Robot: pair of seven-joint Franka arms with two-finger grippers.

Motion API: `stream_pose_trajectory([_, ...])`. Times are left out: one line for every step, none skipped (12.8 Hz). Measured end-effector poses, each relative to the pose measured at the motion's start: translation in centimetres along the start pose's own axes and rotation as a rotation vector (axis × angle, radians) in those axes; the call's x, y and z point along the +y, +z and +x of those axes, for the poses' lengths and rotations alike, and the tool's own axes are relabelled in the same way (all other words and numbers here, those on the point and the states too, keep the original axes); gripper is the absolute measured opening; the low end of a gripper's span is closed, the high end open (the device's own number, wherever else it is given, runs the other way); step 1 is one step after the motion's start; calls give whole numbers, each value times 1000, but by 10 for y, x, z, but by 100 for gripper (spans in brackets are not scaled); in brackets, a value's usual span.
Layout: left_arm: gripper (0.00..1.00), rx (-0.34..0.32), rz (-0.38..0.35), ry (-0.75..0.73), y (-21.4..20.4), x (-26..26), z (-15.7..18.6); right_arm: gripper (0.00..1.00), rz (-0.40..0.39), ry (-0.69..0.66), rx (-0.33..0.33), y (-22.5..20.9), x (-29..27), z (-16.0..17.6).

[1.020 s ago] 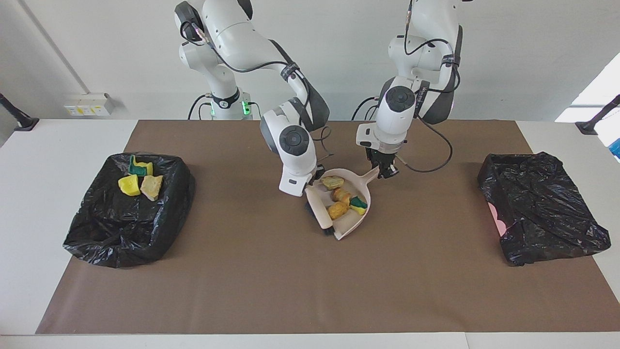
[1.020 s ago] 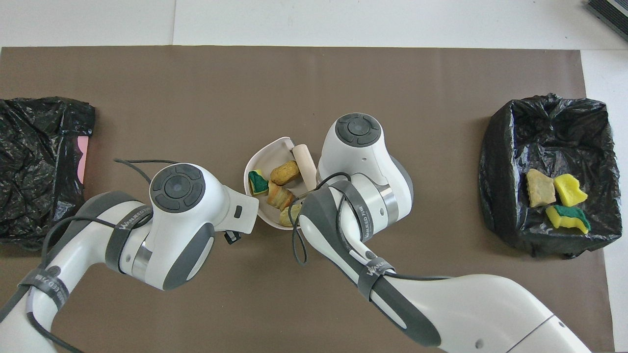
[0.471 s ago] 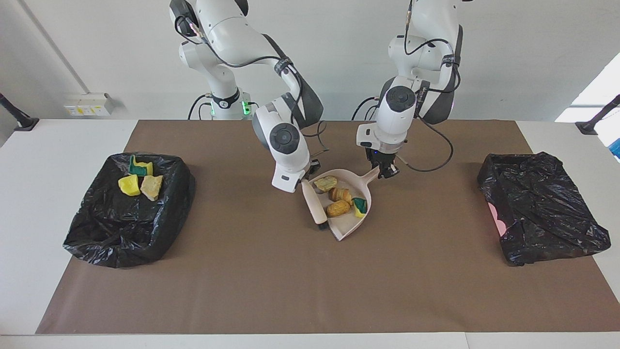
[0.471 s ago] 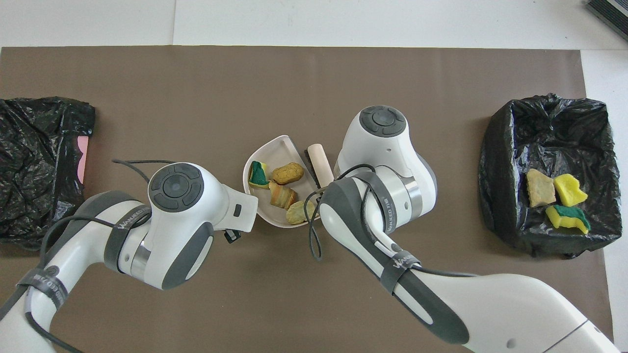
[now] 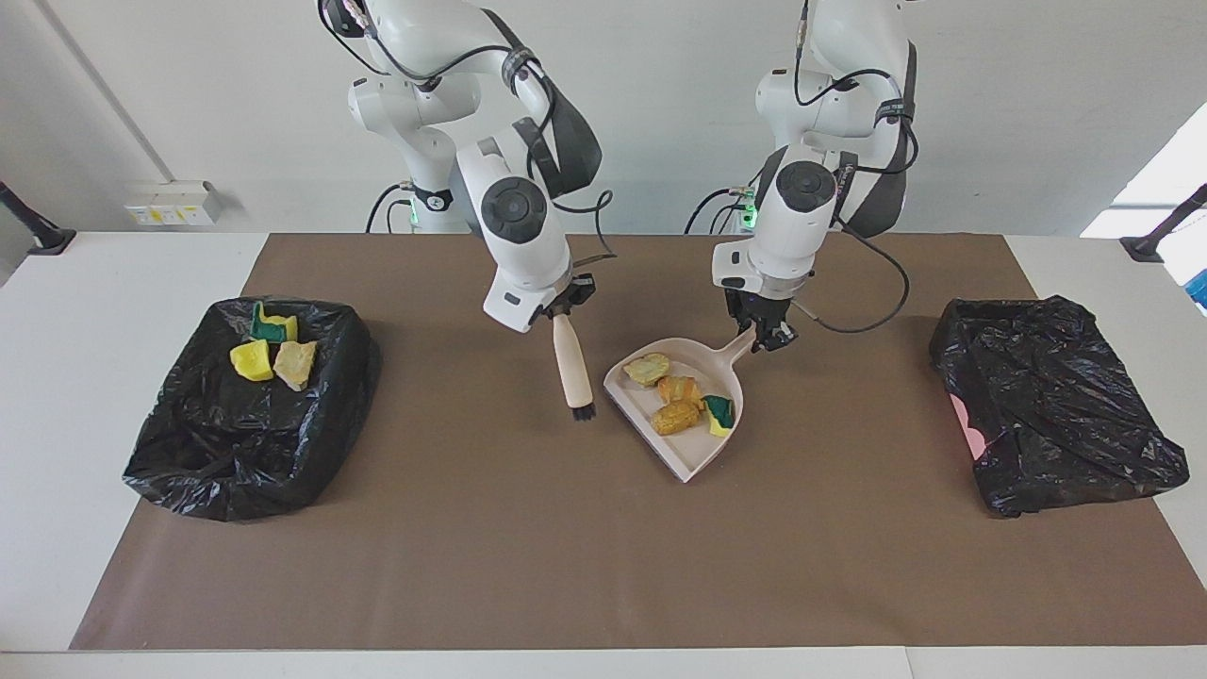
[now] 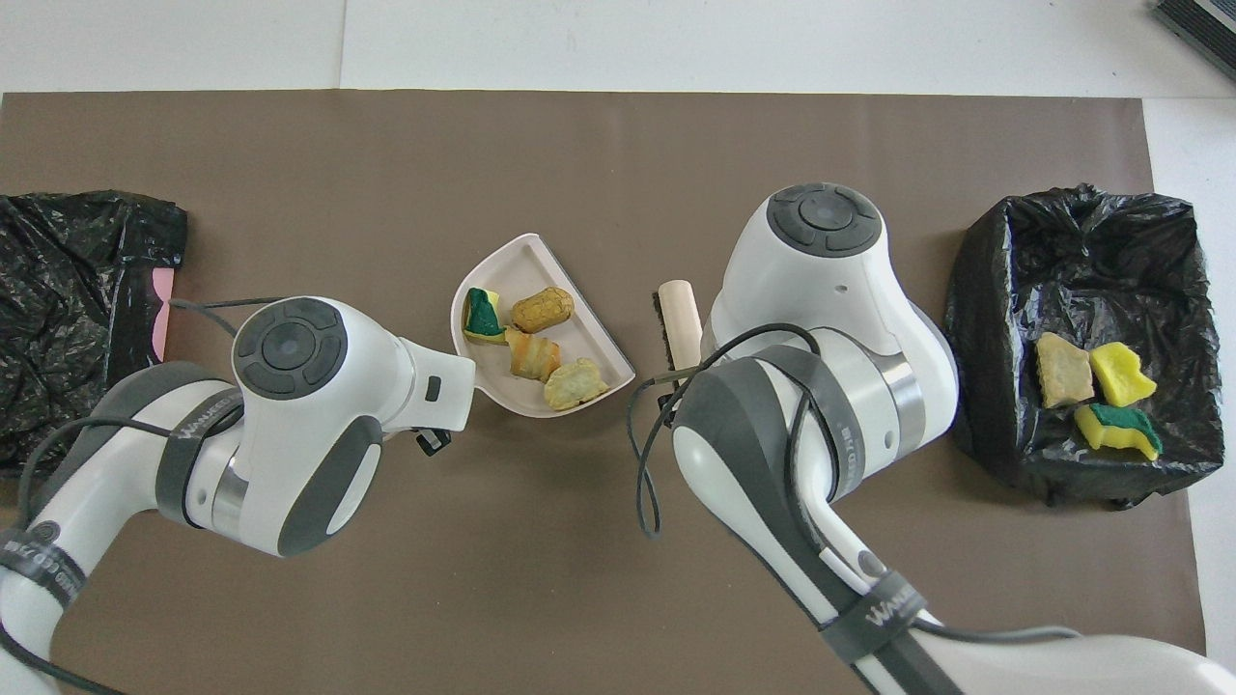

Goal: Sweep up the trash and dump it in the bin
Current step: 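Carry the loaded dustpan with the left gripper to the nearby bin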

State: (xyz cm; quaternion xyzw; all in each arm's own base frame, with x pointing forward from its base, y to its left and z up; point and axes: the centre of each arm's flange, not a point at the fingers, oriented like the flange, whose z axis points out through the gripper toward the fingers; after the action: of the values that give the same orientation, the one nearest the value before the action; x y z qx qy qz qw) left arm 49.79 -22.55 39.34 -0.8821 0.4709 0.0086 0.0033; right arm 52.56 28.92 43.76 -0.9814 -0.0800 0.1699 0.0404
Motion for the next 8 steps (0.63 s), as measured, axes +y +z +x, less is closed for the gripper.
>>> stream_pose_trajectory([31, 16, 11, -20, -10, -10, -7, 25, -15, 38, -5, -2, -17, -13])
stream_pose_trajectory([31, 27, 20, -46, -23, -21, -17, 25, -31, 73, -7, 0, -38, -26])
stream_pose_trajectory([31, 24, 19, -69, -33, -30, -29, 25, -47, 100, -8, 5, -56, -38])
stream_pose_trajectory([31, 6, 8, -89, -43, -38, -41, 25, -60, 121, -7, 12, -73, -49])
stream_pose_trajectory([31, -17, -8, -112, -54, -48, -53, 25, -68, 134, 4, 21, -88, -61])
stream_pose_trajectory([31, -35, -22, -129, -69, -61, -66, 25, -73, 141, 21, 34, -102, -73])
stream_pose_trajectory([31, -37, -25, -138, -85, -76, -79, 25, -77, 147, 35, 48, -118, -83])
stream_pose_trajectory([31, -32, -24, -151, -104, -94, -93, 25, -79, 159, 52, 65, -137, -94])
